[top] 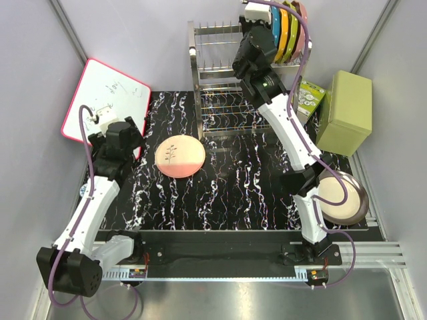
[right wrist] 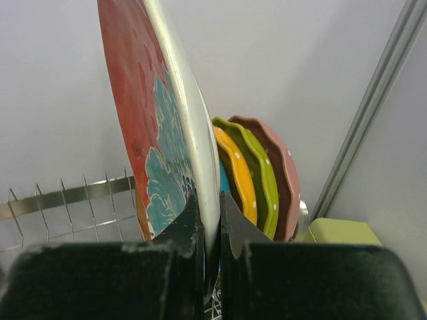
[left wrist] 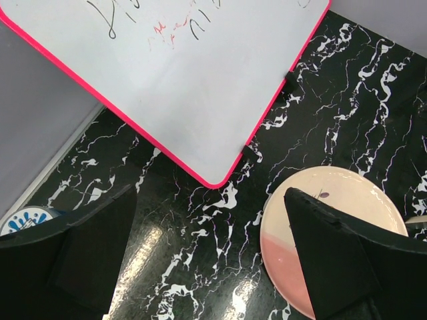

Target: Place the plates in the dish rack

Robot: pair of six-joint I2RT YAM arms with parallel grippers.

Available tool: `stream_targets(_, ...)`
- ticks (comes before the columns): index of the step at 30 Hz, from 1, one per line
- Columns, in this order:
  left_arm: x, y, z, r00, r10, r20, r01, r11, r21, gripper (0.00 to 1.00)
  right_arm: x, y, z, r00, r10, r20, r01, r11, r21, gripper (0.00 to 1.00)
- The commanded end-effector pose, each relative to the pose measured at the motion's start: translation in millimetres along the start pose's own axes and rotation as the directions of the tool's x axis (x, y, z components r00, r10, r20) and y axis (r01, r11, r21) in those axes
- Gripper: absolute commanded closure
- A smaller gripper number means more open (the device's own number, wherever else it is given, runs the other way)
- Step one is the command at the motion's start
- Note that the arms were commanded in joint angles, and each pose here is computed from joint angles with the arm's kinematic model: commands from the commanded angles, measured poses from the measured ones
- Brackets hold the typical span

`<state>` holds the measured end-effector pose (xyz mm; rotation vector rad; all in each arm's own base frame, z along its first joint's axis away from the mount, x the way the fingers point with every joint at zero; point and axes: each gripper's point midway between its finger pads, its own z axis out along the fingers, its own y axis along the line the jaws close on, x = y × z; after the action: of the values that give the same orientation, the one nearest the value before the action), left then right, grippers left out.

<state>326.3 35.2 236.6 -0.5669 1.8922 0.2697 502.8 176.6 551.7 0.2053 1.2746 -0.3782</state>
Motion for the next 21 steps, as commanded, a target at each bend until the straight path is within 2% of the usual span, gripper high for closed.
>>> stream_targets(1,-4,-10,2,0.998,-0.062,0.032,0.060,0.998,0.036,0.01,-74,-43,-8,0.963,0.234,0.134,-0.235,0.972,-0.008,1.00)
stream_targets(21,12,-14,9,0.999,-0.044,-0.003,0.044,0.998,0.053,0.01,-18,-4,-2,0.980,0.196,0.013,-0.196,0.980,-0.011,1.00)
